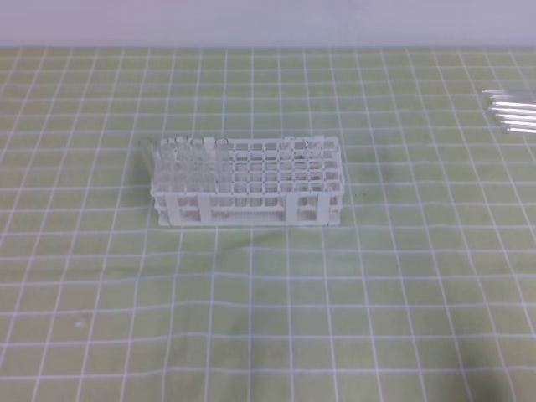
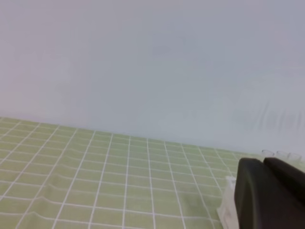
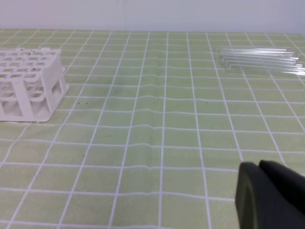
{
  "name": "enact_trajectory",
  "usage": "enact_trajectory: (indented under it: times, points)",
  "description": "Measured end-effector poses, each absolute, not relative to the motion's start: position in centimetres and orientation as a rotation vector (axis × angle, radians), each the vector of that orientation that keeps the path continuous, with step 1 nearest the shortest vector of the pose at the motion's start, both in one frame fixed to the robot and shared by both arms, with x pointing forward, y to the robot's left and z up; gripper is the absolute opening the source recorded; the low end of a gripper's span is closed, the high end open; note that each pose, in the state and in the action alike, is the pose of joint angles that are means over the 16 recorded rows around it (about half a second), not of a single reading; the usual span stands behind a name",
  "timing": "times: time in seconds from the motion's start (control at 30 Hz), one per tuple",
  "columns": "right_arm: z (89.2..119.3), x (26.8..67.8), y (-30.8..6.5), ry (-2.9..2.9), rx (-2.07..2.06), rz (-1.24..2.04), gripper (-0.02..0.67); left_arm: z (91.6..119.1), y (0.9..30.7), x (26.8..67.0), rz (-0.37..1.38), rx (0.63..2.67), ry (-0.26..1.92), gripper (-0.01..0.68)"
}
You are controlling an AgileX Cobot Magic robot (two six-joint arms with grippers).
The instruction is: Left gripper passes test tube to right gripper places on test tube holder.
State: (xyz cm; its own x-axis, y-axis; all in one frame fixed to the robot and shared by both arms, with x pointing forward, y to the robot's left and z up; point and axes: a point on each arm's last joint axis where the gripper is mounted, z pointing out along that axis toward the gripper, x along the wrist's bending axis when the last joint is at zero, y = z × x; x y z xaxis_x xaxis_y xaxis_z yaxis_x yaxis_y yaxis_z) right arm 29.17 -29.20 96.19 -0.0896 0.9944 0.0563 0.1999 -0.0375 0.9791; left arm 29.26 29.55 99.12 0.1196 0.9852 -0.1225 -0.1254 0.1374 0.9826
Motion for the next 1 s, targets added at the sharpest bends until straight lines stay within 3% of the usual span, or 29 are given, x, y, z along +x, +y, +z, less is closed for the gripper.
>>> enact_trajectory:
  times: [0.63, 1.0]
  points:
    - [96.2, 29.2, -29.2, 1.405, 1.347, 1.218, -0.002, 96.5, 29.2, 29.3, 1.07, 1.421, 1.177, 0.0]
    - [96.2, 29.2, -29.2, 1.405, 1.348, 1.218, -0.002, 95.8, 29.3, 29.1, 1.046, 1.486, 1.219, 0.0]
